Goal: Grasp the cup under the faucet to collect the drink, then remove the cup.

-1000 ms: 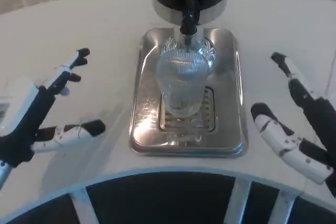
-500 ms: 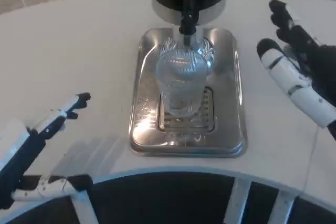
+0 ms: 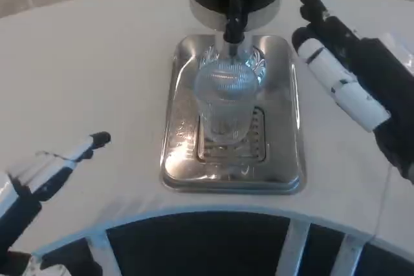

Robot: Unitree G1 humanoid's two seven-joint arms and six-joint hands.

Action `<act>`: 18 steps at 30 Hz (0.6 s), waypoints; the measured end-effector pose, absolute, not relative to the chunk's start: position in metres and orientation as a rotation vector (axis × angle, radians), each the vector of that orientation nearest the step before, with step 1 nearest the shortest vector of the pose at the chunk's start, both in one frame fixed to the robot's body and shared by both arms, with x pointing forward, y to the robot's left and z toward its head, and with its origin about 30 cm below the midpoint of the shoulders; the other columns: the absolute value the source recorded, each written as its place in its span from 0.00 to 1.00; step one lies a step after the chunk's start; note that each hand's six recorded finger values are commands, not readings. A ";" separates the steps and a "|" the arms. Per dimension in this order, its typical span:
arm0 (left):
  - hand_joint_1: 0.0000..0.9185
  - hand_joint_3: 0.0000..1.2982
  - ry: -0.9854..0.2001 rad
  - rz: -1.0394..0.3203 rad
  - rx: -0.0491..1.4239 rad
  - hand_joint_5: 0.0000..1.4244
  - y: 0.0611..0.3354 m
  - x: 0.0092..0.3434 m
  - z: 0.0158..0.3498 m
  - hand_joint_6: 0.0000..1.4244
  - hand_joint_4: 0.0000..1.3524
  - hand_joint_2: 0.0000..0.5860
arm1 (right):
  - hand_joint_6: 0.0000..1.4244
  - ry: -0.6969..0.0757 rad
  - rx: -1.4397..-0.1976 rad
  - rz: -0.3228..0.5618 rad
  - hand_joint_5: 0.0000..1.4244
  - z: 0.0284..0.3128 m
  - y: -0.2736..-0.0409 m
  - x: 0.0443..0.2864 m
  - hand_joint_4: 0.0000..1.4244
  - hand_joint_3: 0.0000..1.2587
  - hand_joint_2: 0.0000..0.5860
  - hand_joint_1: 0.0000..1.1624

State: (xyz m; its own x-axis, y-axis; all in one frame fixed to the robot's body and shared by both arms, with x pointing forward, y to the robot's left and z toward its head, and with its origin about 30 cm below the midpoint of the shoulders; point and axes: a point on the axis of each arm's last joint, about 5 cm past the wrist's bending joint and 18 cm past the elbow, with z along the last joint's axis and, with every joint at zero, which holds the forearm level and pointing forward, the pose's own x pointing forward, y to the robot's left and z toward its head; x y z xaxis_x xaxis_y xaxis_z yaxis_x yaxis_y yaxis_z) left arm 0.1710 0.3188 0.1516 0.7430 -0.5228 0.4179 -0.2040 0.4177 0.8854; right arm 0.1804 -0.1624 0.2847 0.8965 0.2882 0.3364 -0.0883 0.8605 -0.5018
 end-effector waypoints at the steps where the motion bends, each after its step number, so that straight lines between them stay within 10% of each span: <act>1: 0.02 0.09 -0.744 -0.235 1.158 0.13 0.319 0.170 0.151 0.22 0.07 0.13 | 0.00 -0.417 -0.496 0.206 0.00 0.285 -0.162 0.181 0.00 0.00 0.81 0.05; 18: 0.02 0.09 -0.673 -0.304 1.223 0.12 0.323 0.157 0.142 0.21 0.05 0.13 | 0.00 -0.431 -0.461 0.283 0.00 0.290 -0.148 0.192 0.00 0.00 0.81 0.04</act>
State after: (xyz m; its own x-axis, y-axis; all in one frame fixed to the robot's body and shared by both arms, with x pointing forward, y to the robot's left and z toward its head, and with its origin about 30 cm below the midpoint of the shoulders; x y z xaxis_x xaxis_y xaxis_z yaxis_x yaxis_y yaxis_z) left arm 0.1574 0.3228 0.1421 0.7708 -0.5567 0.3097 -0.1350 0.3324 0.9335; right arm 0.1921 -0.1482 0.2897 0.8723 0.3566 0.3344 -0.1658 0.8593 -0.4839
